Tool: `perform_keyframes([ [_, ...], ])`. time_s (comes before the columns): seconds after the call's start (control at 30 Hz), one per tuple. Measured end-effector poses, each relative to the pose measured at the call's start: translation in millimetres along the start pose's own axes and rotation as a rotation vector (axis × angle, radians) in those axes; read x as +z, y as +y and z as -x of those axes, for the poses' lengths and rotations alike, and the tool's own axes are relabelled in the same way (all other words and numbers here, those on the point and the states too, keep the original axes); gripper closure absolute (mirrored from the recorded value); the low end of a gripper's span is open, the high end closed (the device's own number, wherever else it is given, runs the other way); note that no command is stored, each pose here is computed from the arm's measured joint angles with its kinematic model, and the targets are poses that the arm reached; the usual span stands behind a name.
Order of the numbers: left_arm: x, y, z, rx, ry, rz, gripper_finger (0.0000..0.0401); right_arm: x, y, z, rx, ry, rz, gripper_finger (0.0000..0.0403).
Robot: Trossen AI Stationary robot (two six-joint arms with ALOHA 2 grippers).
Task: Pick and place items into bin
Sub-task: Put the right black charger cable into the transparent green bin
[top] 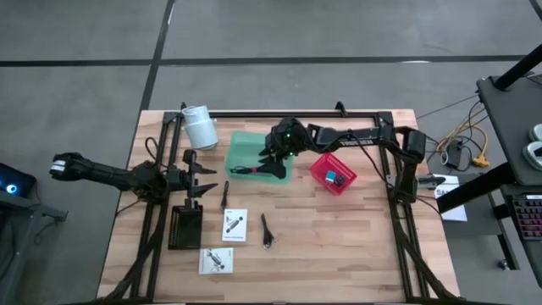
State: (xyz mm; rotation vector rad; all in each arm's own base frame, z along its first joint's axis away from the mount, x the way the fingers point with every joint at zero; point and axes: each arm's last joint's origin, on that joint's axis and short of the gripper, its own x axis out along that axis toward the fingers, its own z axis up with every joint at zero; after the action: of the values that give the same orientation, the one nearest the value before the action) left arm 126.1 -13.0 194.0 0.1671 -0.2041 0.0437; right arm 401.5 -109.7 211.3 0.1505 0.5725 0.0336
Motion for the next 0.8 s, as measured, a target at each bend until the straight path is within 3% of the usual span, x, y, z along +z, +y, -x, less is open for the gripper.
perform_keyframes([
  [0.27, 0, 0, 0, 0.000, 0.000, 0.000, 0.0244, 0, 33, -8, 0.071, 0.010, 0.033, 0.0301],
  [0.53, 0, 0, 0, 0.000, 0.000, 0.000, 0.0244, -5, 100, -19, 0.210, 0.012, 0.364, 0.0313],
  [0.8, 0, 0, 0, 0.000, 0.000, 0.000, 0.0244, -19, 142, -21, 0.311, 0.063, 0.624, 0.0309],
])
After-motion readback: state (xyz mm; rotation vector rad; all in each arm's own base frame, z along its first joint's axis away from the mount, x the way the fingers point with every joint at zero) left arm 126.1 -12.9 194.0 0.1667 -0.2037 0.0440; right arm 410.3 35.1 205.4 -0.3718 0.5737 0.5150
